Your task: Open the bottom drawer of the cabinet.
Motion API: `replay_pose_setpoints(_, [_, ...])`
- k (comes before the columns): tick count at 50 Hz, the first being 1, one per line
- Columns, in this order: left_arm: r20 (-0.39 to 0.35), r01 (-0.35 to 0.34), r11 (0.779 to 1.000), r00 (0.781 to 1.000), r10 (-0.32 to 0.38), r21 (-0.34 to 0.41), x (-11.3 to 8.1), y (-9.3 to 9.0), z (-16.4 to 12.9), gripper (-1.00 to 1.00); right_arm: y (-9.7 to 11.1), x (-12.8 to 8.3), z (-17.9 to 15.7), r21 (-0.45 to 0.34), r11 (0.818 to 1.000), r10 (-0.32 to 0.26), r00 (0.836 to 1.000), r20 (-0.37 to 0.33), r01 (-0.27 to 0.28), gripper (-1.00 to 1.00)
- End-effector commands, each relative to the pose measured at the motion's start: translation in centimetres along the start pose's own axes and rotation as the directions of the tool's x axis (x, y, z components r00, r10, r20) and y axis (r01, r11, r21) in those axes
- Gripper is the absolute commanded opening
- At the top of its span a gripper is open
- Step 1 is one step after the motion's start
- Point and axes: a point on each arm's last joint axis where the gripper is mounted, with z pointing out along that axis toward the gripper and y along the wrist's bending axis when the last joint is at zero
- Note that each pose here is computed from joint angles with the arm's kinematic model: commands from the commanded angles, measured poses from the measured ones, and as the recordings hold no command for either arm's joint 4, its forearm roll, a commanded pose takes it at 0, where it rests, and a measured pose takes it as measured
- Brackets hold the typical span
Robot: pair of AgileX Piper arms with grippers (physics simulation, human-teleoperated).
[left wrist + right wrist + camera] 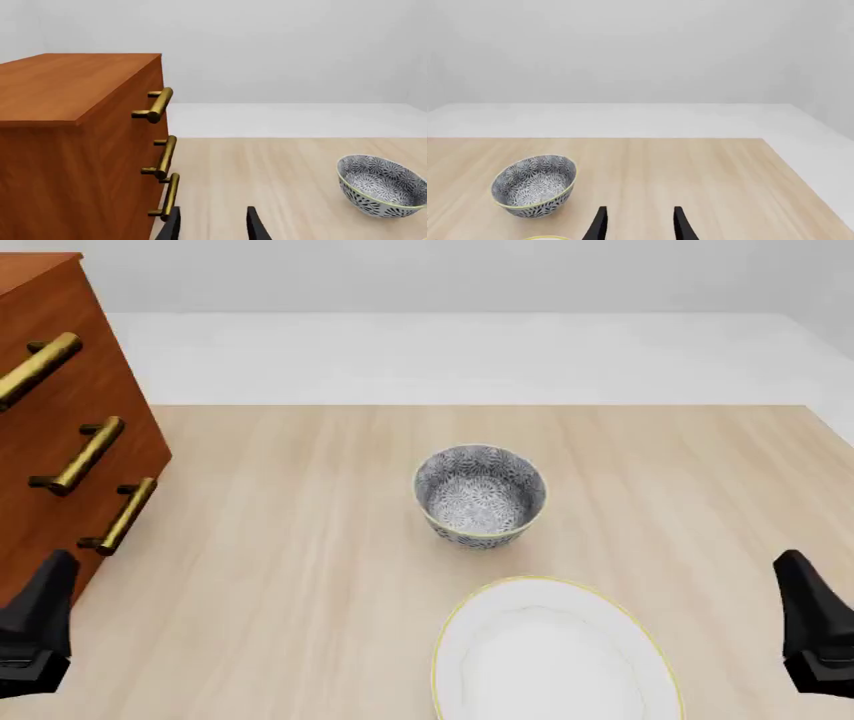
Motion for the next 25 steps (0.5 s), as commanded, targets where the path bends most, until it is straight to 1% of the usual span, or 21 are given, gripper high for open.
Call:
replay_pose_setpoints(1, [-0.003, -0.008, 1.000, 1.000, 0.008, 0.000, 0.01, 0.00, 0.02, 1.00, 0.05, -0.27, 0.12, -0.008, 1.000, -0.010, 1.000, 0.003, 0.010, 1.00])
replay_pose_setpoints(13, [-0.003, -0.027, 1.000, 1.000, 0.027, 0.000, 0.00, 0.00, 0.00, 1.00, 0.12, -0.23, 0.04, -0.021, 0.999, -0.025, 1.000, 0.000, 0.025, 1.00])
replay_pose_setpoints(16, [0.001, -0.057, 0.998, 0.998, 0.057, 0.002, -0.14, -0.01, -0.02, 1.00, 0.13, -0.14, 0.01, -0.022, 0.999, -0.026, 1.000, -0.002, 0.026, 1.00])
replay_pose_setpoints(20, [-0.003, -0.076, 0.997, 0.997, 0.076, 0.004, -0.31, -0.02, -0.04, 1.00, 0.12, -0.19, -0.02, -0.022, 0.999, -0.025, 1.000, -0.003, 0.025, 1.00])
replay_pose_setpoints(21, [-0.012, -0.112, 0.994, 0.994, 0.112, 0.018, -0.30, -0.09, -0.04, 1.00, 0.12, -0.16, -0.02, -0.021, 0.999, -0.025, 1.000, -0.003, 0.025, 1.00])
replay_pose_setpoints(23, [-0.016, -0.152, 0.988, 0.988, 0.153, 0.012, -0.26, -0.05, -0.02, 1.00, 0.11, -0.18, -0.03, -0.019, 1.000, -0.024, 1.000, -0.002, 0.024, 1.00])
replay_pose_setpoints(25, [-0.030, -0.198, 0.980, 0.979, 0.199, 0.032, 0.07, -0.15, 0.21, 1.00, 0.10, -0.16, -0.03, -0.018, 1.000, -0.023, 1.000, -0.001, 0.023, 1.00])
